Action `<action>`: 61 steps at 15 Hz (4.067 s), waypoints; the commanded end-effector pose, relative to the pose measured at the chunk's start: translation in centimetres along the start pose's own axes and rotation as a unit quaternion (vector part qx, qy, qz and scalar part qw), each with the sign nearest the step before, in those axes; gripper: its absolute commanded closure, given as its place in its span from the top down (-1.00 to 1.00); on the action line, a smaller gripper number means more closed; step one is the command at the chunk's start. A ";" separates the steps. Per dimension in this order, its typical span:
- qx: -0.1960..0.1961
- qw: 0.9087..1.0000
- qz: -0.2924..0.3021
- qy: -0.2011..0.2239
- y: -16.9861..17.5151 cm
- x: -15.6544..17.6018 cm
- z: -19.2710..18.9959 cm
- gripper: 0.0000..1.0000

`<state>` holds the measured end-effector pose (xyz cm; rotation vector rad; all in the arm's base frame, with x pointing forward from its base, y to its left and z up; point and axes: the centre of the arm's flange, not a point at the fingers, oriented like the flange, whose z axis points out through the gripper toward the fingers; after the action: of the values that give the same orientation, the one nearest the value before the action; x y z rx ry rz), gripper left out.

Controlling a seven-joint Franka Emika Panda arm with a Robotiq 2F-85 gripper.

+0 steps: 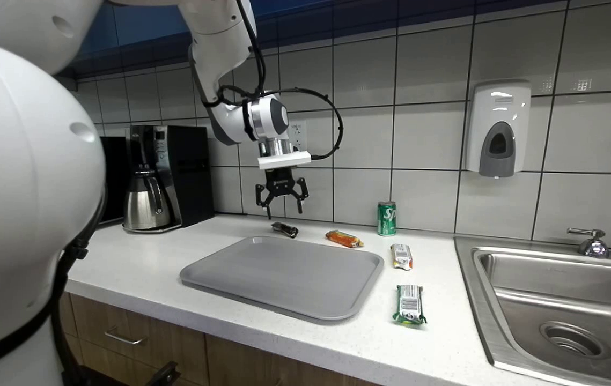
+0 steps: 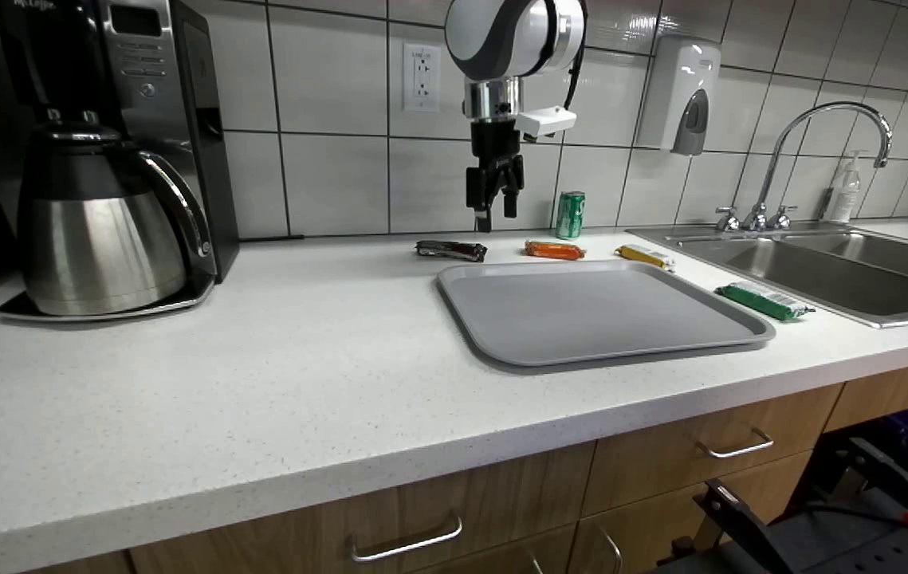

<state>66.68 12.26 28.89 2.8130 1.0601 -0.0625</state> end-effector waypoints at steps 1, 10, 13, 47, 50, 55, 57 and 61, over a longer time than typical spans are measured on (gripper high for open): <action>-0.011 1.000 -0.007 0.003 -0.3 0.6 0.2 1.00; -0.018 1.000 -0.024 0.004 0.5 3.3 2.9 1.00; -0.023 0.999 -0.027 0.005 1.0 4.4 3.6 1.00; -0.041 0.997 -0.038 0.044 1.8 9.8 4.4 -0.92; -0.043 0.997 -0.034 0.049 1.9 9.3 3.5 -0.92; -0.050 0.997 -0.025 0.055 1.8 8.1 1.6 -0.92; -0.053 0.997 -0.021 0.058 1.7 7.5 1.0 -0.92; -0.054 0.997 -0.006 0.055 1.2 6.1 0.3 -0.92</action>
<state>74.69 16.19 26.77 2.7426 1.1068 0.1477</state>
